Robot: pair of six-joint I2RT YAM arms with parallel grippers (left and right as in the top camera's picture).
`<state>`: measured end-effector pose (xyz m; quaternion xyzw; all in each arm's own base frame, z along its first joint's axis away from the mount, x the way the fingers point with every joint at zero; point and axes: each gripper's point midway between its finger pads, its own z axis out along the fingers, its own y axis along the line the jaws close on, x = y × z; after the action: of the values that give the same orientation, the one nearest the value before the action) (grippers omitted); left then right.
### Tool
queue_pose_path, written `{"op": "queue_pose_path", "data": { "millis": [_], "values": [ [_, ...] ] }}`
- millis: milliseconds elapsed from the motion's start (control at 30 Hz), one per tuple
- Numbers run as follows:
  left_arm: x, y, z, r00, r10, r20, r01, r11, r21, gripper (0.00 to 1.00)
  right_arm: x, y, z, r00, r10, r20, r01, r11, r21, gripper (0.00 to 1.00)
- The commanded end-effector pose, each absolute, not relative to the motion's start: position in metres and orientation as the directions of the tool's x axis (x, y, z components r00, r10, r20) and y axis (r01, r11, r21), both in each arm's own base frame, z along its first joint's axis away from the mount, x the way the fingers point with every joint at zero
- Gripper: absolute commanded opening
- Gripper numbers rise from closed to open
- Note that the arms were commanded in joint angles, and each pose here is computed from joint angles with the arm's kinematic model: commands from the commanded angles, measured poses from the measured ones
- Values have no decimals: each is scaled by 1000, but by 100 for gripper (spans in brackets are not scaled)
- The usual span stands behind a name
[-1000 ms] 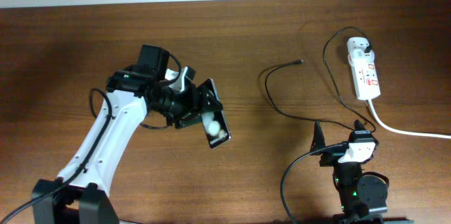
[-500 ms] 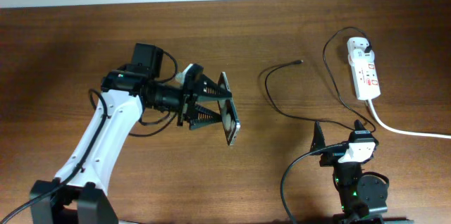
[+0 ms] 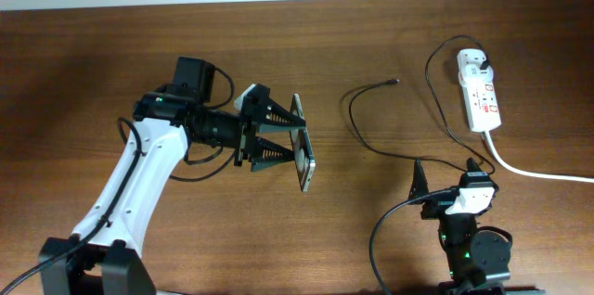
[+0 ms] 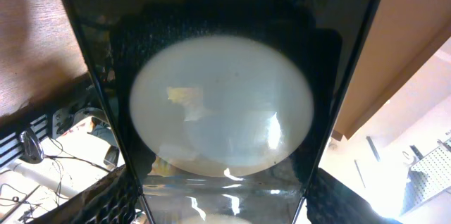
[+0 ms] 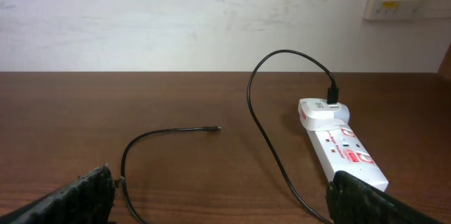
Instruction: Plug charger to phone and switch on socket
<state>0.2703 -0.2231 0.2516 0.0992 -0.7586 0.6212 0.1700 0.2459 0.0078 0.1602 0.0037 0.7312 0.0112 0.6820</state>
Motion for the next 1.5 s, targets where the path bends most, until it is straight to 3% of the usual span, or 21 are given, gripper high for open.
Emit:
{"op": "queue_pose_path", "data": {
  "millis": [0,167,267,367,533,700,900,1000,1067,1233,1300,1467],
  "values": [
    [267,-222,264,-920,90,381,-364,160,-917,57,246,7,157,-72,24,-997,-3,1000,24,99],
    [267,-222,264,-921,91,378,-361,160,-919,56,246,7,157,-72,29,-997,-4,1000,29,99],
    [267,-222,264,-952,105,289,-272,151,-950,56,245,28,156,-101,184,-978,-108,975,195,99],
    [268,-222,261,-967,106,231,-213,158,-964,55,238,60,160,-180,374,-910,-258,874,411,99],
    [276,-217,236,-992,63,110,-88,281,-956,54,192,132,163,-344,268,-900,-643,631,434,99],
    [284,-210,215,-997,13,81,-69,402,-913,54,143,164,158,-462,151,-874,-793,371,483,99],
    [293,-211,215,-1000,6,28,-23,407,-913,54,107,175,161,-494,68,-867,-848,182,498,99],
    [293,-211,215,-1000,6,28,-23,406,-913,54,112,174,174,-415,90,-905,-884,197,424,99],
    [293,-211,215,-1000,6,28,-23,406,-913,54,135,167,181,-485,200,-851,-800,292,524,99],
    [293,-211,215,-1000,6,28,-23,406,-913,55,164,153,182,-504,302,-809,-690,423,588,99],
    [293,-211,215,-999,2,39,-35,406,-913,54,179,141,182,-531,324,-783,-585,529,615,99],
    [293,-211,215,-999,-2,50,-47,403,-914,54,183,91,211,-594,240,-768,-285,830,480,99]
  ]
}}
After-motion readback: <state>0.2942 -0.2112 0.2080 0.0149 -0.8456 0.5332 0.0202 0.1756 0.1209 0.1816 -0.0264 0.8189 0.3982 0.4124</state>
